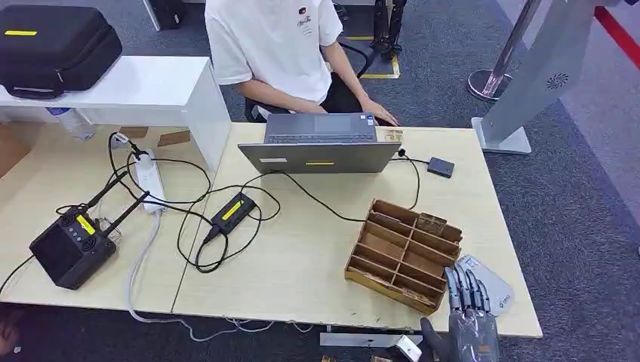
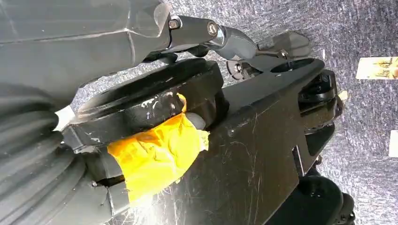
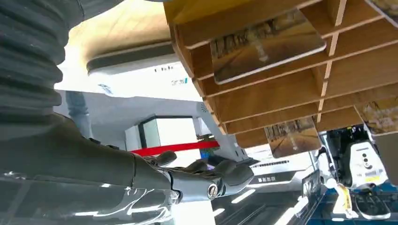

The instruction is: Pass the card to the sensor for recognition and then transmit it.

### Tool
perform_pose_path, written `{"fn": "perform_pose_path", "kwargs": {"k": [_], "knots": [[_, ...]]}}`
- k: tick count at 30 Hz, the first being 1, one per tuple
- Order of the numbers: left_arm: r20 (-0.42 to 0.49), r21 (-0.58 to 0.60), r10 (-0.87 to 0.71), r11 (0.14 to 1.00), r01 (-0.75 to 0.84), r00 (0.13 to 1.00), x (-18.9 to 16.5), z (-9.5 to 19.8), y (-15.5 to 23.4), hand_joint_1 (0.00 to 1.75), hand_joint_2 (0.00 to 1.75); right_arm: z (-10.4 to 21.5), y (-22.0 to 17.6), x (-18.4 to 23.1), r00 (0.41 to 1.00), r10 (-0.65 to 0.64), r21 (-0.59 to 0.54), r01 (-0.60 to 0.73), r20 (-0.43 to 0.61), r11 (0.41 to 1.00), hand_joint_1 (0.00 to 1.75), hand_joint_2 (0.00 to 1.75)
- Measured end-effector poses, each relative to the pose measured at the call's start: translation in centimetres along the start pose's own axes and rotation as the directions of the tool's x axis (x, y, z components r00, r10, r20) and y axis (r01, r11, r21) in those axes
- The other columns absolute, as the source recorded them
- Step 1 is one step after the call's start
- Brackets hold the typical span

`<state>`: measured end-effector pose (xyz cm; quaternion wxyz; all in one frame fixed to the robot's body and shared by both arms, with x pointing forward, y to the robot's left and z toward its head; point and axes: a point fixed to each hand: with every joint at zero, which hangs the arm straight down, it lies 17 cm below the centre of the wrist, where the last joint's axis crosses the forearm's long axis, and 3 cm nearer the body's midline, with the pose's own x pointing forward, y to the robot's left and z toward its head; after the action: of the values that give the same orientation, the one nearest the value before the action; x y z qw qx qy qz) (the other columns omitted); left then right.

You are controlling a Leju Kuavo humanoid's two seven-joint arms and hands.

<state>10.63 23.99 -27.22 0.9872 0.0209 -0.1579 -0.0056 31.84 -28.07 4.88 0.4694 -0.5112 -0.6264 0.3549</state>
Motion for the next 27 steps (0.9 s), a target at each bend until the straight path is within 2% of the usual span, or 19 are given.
{"fn": "perform_pose_path", "kwargs": {"k": [27], "knots": [[0.002,-0.002,-0.012,1.0,0.012,1.0,0.1,0.0,0.0,0.0,1.75,-0.1,1.4,1.7,0.999,-0.03,0.032,0.029,0.02,0.999,0.0,1.75]]}}
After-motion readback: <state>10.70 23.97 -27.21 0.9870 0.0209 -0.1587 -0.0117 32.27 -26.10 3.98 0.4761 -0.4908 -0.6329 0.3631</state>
